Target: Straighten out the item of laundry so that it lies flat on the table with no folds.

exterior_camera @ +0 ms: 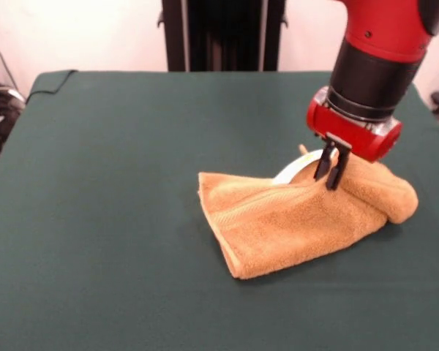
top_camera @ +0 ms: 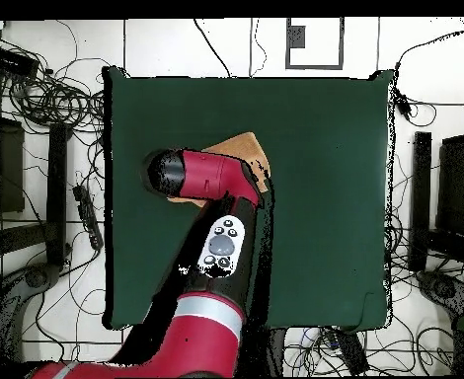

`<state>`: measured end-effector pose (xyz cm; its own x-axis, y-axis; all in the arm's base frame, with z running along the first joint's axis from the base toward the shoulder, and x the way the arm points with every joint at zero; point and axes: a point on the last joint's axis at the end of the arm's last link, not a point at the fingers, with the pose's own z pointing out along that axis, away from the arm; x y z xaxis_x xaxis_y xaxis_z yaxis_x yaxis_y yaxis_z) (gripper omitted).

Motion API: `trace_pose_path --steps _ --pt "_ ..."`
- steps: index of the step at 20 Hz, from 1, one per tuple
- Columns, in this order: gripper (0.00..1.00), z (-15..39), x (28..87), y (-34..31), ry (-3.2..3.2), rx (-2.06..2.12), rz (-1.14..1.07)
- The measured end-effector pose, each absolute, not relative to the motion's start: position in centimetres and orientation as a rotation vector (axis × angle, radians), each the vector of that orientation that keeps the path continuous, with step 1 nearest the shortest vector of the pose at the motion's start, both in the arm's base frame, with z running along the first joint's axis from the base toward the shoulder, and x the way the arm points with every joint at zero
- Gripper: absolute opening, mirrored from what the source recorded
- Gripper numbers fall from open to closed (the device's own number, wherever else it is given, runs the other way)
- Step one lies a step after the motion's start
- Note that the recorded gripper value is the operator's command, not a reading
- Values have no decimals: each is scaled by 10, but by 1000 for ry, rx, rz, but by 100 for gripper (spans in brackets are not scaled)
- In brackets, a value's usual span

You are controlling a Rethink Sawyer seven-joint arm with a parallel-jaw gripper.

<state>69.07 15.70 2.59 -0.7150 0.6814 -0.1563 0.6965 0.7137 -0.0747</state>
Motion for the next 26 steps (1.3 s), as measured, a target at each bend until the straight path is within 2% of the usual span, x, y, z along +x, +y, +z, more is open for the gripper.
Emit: trace_pose_path --steps 17,26 --pt "0 42 685 167 2835 1122 -185" --pt "0 47 658 161 2974 1124 -341"
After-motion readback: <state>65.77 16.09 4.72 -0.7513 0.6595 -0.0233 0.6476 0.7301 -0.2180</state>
